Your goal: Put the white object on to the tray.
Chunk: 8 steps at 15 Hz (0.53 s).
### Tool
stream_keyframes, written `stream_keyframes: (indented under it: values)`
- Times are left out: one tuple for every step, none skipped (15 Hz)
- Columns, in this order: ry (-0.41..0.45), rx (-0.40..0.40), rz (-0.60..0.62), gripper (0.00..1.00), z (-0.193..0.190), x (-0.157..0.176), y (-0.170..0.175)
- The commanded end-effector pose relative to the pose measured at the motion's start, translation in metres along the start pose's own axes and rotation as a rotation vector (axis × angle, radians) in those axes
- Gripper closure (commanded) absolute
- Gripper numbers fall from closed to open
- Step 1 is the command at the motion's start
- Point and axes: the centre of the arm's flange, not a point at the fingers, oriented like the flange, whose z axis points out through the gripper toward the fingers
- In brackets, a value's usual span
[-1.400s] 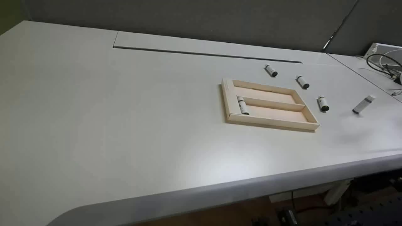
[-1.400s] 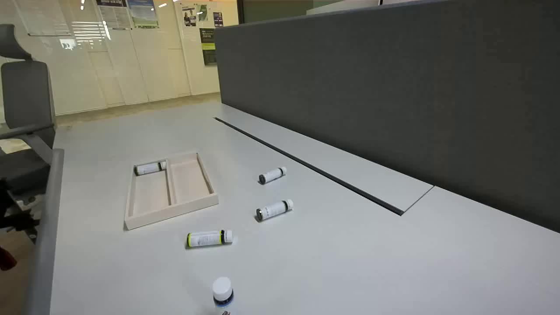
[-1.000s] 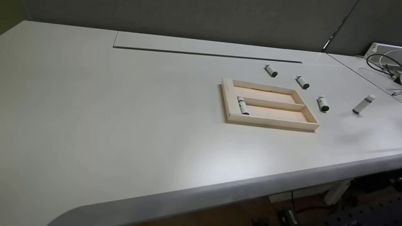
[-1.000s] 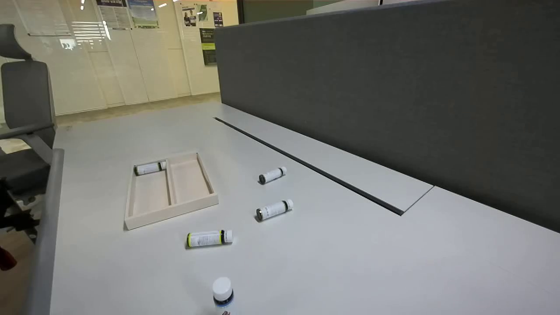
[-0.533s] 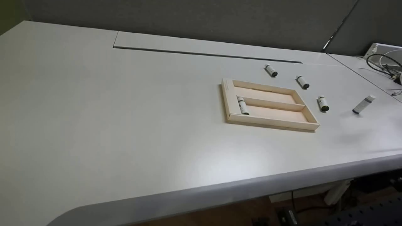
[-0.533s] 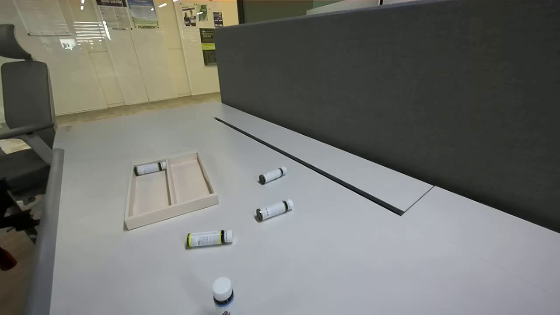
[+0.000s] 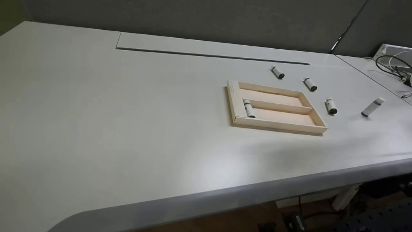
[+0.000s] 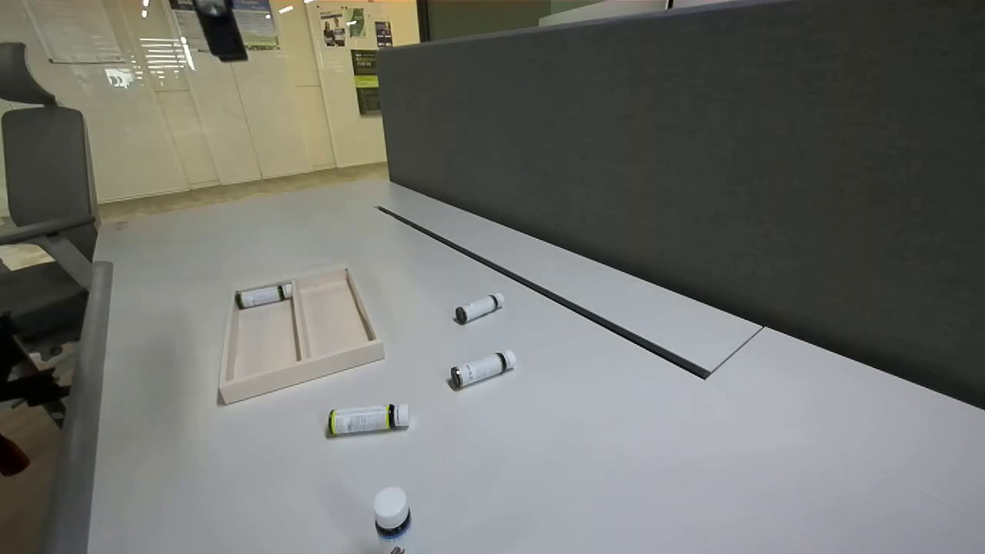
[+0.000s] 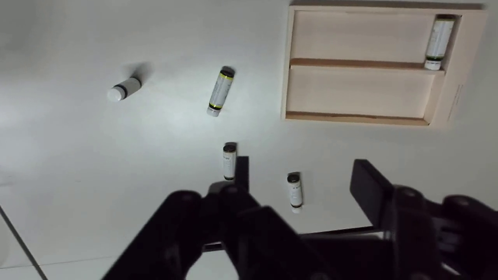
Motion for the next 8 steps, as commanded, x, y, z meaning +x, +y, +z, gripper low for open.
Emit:
stream_keyframes:
  values:
    - [0.011, -0.014, 0.074, 0.61, 0.038, 0.019, 0.004]
    - [0.006, -0.021, 0.086, 0.67, 0.046, 0.020, 0.009]
    - [-0.008, -0.032, 0.089, 0.25, 0.055, 0.020, 0.015]
    - [-0.017, -0.040, 0.103, 0.29, 0.063, 0.019, 0.022]
    - [-0.031, -0.049, 0.120, 0.29, 0.072, 0.017, 0.031]
    - [-0.052, -0.059, 0.130, 0.23, 0.079, 0.017, 0.038]
    - [-0.104, -0.076, 0.145, 0.17, 0.084, 0.016, 0.046]
    - [-0.064, -0.047, 0.092, 0.36, 0.078, 0.015, 0.036]
